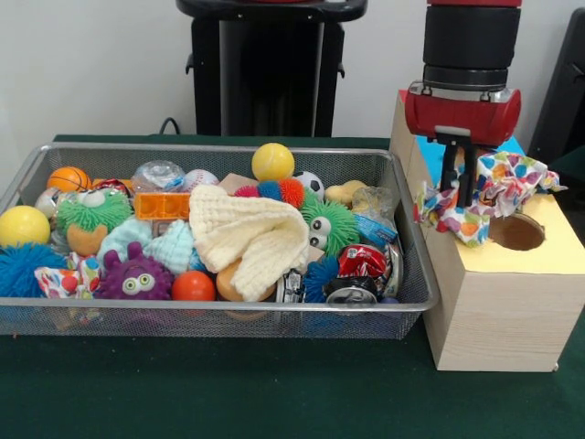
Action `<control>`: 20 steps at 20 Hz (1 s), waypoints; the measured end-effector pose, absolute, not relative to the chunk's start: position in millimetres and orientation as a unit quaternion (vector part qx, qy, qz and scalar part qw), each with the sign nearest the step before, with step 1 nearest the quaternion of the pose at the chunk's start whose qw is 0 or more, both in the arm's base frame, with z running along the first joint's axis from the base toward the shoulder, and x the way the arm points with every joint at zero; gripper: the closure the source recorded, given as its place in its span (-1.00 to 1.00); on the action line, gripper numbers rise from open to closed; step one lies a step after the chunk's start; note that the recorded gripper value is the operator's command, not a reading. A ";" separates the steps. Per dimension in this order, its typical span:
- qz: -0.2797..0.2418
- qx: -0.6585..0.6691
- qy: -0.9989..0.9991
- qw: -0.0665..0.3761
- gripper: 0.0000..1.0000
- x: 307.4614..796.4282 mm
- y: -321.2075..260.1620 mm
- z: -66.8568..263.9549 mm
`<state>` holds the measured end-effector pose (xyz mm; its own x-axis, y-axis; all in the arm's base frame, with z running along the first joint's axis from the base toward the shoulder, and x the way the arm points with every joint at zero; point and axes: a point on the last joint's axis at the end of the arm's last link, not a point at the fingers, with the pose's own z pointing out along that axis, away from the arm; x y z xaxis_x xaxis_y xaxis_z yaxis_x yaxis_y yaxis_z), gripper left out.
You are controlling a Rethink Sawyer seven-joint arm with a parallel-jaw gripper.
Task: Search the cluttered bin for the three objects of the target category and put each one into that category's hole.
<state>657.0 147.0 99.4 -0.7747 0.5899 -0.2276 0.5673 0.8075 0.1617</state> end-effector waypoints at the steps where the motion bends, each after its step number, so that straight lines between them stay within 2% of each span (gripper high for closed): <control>1: 0.041 0.307 0.941 0.135 1.00 657.0 146.5 99.6; 12: 0.034 0.306 0.940 0.144 1.00 659.4 142.4 104.8; 20: 0.020 0.301 0.942 0.145 1.00 662.7 136.0 123.1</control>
<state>662.7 136.0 123.1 -0.7772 0.5729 -0.2604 0.5611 0.8182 0.1253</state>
